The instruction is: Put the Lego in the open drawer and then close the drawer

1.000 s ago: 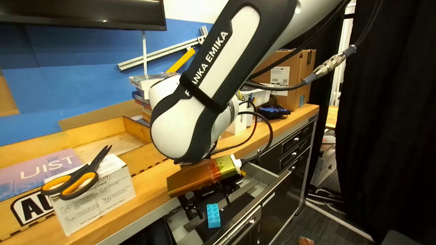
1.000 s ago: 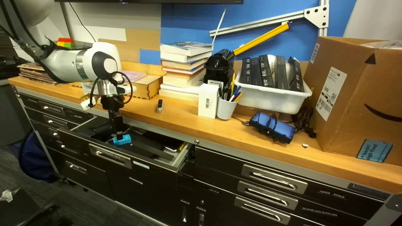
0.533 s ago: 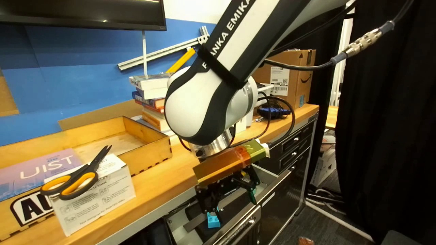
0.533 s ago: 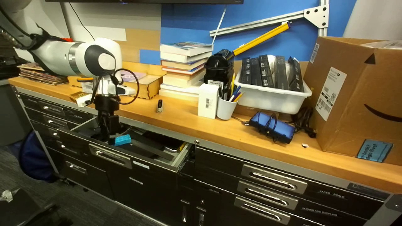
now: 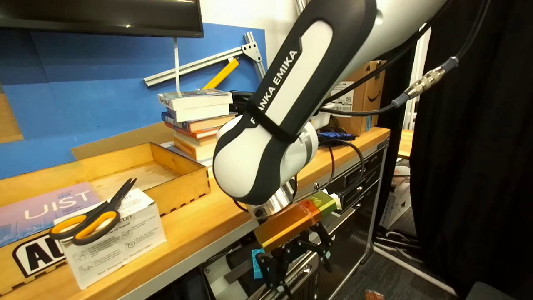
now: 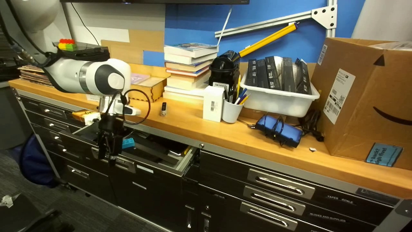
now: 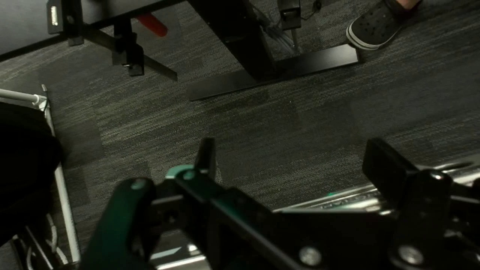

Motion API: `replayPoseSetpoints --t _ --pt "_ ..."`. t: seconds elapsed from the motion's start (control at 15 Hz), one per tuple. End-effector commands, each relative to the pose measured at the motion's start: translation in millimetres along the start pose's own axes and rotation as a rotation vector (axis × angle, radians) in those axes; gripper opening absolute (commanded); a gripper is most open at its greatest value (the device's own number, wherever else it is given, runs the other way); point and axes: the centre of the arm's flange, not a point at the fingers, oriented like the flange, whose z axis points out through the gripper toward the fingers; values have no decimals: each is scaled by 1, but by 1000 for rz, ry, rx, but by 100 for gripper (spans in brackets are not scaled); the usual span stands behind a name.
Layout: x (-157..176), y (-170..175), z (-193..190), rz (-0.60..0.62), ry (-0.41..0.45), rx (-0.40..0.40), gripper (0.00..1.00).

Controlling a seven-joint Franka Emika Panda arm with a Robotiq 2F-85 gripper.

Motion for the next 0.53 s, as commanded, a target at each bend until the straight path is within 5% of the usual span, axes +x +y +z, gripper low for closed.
replayPoseSetpoints --t 0.0,0.47 --pt "35 -13 -6 86 26 10 100" --pt "83 -40 -55 368 204 104 100"
